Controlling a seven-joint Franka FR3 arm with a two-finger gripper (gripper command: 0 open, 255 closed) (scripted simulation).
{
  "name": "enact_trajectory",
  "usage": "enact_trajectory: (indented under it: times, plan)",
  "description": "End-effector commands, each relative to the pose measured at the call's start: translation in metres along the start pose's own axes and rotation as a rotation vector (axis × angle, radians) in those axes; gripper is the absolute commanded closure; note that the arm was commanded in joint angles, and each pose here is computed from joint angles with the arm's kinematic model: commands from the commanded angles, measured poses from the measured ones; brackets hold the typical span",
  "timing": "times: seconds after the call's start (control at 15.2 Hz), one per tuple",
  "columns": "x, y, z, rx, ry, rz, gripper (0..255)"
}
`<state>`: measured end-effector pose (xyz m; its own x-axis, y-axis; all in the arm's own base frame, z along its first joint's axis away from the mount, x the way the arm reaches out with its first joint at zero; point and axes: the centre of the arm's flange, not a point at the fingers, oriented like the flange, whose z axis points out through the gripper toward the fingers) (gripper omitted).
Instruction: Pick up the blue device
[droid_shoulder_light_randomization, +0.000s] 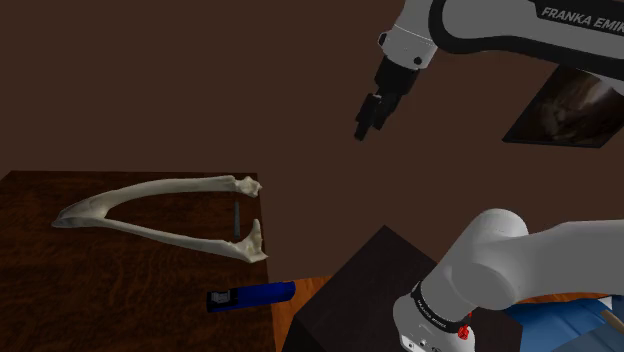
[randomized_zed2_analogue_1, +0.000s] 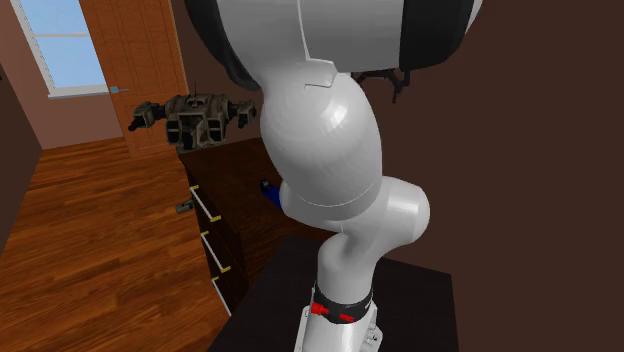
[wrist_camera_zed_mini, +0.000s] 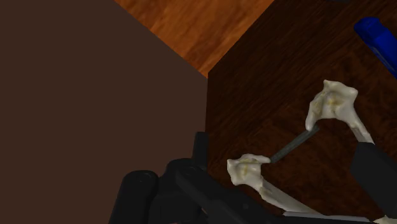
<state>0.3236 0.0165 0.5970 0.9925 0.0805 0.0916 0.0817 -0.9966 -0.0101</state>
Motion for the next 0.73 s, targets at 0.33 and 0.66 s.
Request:
enact_trajectory:
  times: [0.33, 0.66]
  plan:
    - [0.021, -0.042, 0.047, 0.002, -0.016, -0.130, 0]
    - [0.036, -0.086, 0.095, 0.005, -0.032, -0.260, 0]
